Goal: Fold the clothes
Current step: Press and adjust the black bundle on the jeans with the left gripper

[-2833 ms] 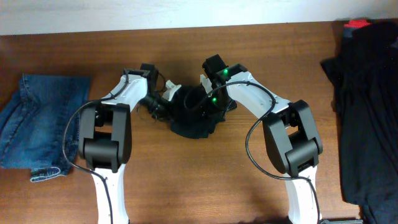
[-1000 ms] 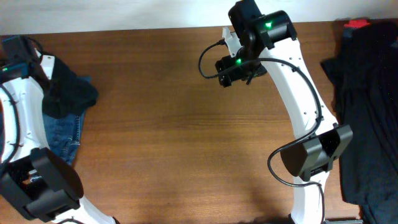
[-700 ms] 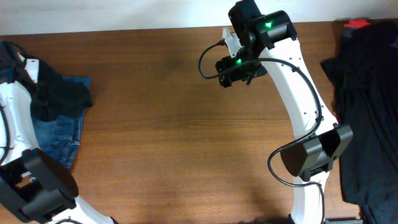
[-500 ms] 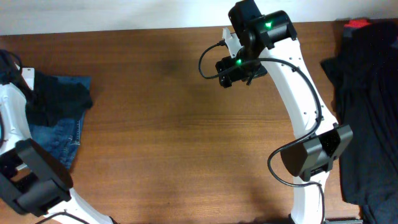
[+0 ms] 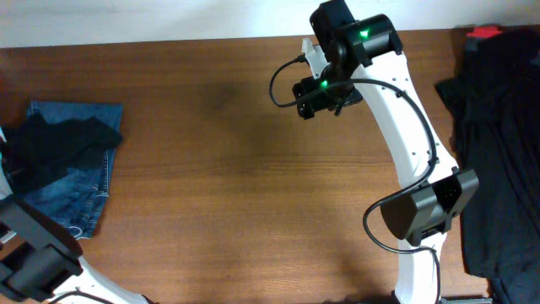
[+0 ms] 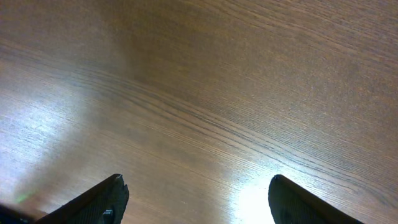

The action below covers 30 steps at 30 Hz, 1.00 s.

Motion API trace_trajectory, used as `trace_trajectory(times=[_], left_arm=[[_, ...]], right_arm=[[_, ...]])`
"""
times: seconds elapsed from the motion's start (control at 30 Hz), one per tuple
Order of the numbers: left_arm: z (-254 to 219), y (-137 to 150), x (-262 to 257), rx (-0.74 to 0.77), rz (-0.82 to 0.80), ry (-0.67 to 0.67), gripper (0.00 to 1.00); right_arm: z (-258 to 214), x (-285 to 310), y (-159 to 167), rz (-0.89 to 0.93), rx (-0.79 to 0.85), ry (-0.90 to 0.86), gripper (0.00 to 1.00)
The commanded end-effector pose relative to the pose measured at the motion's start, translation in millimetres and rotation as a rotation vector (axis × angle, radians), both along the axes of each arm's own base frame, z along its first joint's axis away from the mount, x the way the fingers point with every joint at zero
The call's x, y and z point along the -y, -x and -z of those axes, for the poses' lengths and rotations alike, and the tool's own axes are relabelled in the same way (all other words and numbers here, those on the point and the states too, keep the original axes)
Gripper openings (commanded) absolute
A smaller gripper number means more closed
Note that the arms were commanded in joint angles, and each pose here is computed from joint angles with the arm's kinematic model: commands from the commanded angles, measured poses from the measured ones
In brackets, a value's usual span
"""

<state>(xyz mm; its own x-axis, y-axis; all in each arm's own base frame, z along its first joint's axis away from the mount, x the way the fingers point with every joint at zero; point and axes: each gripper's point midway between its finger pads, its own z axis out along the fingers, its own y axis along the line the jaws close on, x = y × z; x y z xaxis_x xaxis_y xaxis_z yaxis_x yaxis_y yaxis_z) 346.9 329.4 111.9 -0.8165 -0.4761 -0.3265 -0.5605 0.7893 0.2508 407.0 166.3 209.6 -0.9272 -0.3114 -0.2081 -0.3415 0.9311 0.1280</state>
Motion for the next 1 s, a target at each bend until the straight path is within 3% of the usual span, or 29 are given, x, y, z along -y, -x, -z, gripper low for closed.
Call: trace_trajectory(times=[0.0, 0.1, 0.3, 0.47, 0.63, 0.8, 0.97], left_arm=[[7, -9, 5, 0.054, -0.014, 0.062, 0.99], [8, -14, 11, 0.08, 0.002, 0.096, 0.99], [6, -39, 46, 0.217, 0.093, 0.285, 0.99], [-25, -78, 112, 0.4, 0.398, 0.469, 0.99], [-26, -90, 150, 0.317, 0.571, 0.397, 0.99], [-16, -96, 145, 0.051, 0.564, 0.059, 0.99], [-19, -106, 160, 0.012, 0.596, -0.025, 0.99]], right_arm=[[-8, 0, -1, -0.009, 0.026, 0.002, 0.77], [-7, 0, -1, -0.009, 0.026, 0.001, 0.77], [-7, 0, -1, -0.01, 0.026, 0.002, 0.78], [-7, 0, -2, -0.009, 0.029, 0.001, 0.78], [-8, -1, -4, -0.009, 0.036, -0.002, 0.78], [-8, -1, -4, -0.01, 0.036, -0.002, 0.78], [-8, -1, -4, -0.01, 0.036, -0.002, 0.78]])
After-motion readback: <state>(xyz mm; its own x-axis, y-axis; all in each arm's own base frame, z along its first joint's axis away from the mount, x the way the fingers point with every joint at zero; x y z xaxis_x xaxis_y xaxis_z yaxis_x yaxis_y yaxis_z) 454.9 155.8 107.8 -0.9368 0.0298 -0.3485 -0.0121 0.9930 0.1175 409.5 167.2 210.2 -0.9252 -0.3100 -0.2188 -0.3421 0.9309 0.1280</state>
